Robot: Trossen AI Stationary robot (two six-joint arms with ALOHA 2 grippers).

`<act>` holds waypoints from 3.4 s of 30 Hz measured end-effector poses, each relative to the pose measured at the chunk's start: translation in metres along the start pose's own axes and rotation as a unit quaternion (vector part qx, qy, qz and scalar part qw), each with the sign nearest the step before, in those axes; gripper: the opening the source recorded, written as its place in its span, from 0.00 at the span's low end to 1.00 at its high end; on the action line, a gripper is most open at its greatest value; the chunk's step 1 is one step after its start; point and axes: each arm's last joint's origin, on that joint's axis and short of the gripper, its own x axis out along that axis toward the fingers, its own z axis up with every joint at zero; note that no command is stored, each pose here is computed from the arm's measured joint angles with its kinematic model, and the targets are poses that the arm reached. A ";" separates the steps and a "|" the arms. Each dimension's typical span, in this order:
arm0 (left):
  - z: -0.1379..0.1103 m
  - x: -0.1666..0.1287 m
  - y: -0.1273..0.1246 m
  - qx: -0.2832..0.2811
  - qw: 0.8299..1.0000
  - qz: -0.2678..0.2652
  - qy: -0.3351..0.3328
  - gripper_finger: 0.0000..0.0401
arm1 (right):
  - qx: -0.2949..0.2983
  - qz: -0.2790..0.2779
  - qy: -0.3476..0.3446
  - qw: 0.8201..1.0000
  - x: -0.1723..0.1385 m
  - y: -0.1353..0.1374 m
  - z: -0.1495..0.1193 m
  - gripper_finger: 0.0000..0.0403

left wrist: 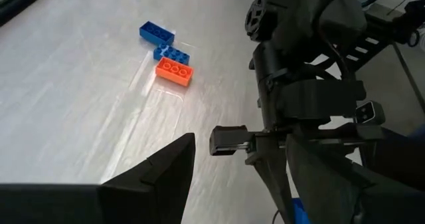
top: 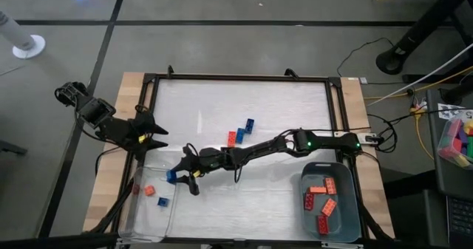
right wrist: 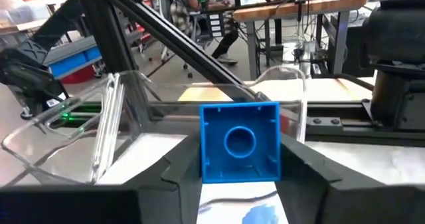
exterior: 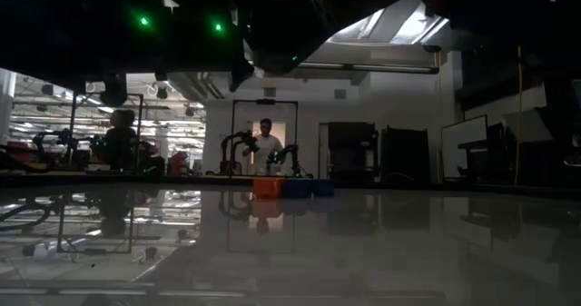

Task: Sort blocks by size
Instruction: Put the small blue game piece into the transparent bin, then put the large orange game piece into the blue bin

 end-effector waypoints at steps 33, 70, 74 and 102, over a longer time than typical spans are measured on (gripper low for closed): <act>0.003 0.048 -0.029 -0.034 0.993 0.116 -0.004 0.56 | -0.054 -0.169 0.397 0.900 -0.136 0.004 0.137 0.55; -0.003 0.302 0.002 -0.108 0.959 0.262 -0.024 0.56 | -0.028 -0.372 0.564 0.737 -0.319 0.036 0.118 0.55; -0.006 0.311 0.002 -0.105 0.958 0.265 -0.017 0.56 | -0.020 -0.371 0.564 0.737 -0.325 0.035 0.099 0.55; -0.013 0.318 0.005 -0.102 0.952 0.287 0.008 0.56 | 0.017 -0.330 0.560 0.760 -0.322 0.031 0.051 0.55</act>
